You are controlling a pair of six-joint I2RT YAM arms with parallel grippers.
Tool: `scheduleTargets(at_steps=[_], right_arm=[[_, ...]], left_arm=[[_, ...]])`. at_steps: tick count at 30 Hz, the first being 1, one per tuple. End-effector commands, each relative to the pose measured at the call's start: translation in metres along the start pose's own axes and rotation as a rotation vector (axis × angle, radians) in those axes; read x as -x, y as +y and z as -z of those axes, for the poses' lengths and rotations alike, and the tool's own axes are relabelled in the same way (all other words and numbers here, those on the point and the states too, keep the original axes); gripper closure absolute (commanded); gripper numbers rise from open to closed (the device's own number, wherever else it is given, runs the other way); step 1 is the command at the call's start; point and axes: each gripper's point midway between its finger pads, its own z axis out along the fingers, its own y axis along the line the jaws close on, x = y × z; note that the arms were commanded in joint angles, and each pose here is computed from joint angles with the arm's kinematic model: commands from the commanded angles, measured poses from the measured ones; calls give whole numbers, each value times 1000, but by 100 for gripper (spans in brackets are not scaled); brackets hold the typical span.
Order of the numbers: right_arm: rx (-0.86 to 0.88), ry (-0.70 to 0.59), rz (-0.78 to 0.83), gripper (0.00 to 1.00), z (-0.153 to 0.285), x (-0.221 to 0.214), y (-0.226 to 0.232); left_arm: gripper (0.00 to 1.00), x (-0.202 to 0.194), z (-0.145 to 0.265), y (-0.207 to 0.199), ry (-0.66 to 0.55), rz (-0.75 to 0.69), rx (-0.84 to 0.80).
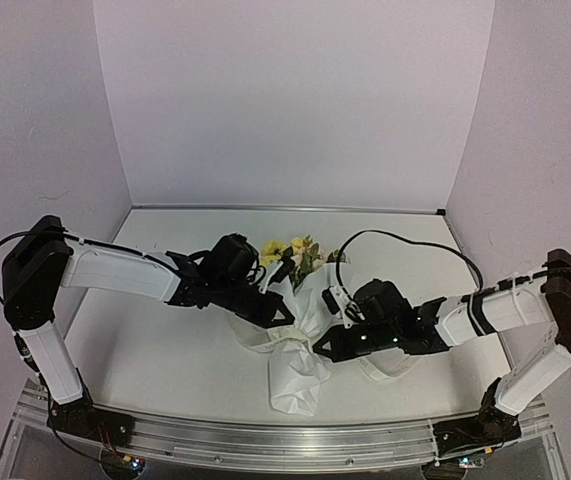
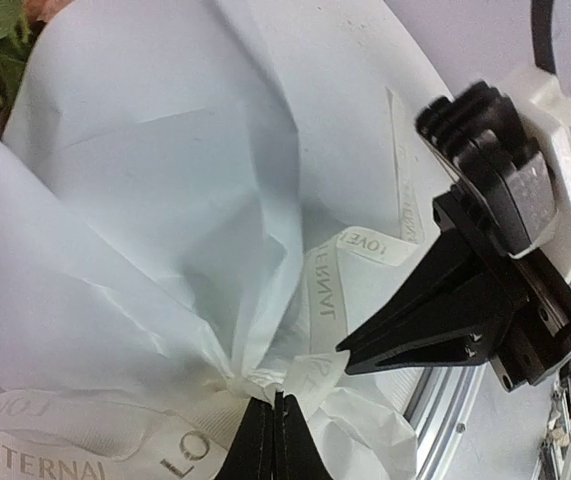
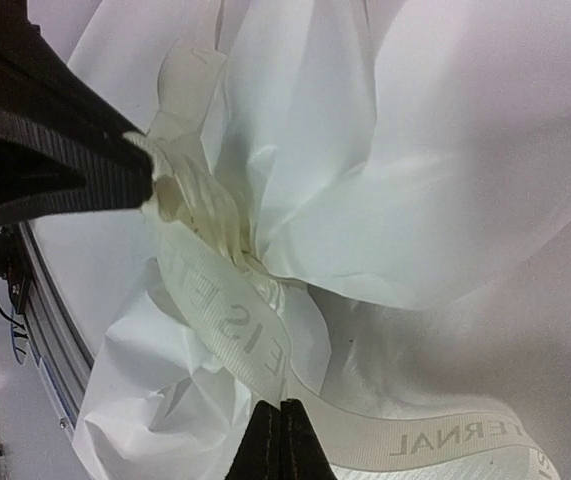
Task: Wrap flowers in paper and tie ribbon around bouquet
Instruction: Cross the half-tied ribbon with the folded bouquet.
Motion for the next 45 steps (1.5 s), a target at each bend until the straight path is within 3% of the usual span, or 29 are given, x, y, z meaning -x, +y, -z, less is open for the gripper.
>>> scheduleTargets(at_steps=[1,10,25,39,45], right_arm=[[40,-49,78,100,12,26,28],[62,-72,110,100,7,39,39],[173,-257,23,100,-12,72,51],[82,-350,-30,100,-25,80,24],[70,-367,-17,100,-29,87,25]], left_arm=[[100,8,11,-35,36,-119,-140],[100,13,15,-43,70,-167,-190],[100,10,11,-38,102,-162,-202],[100,6,7,-43,129,-149,-257],[89,-1,2,-38,158,-130,-246]])
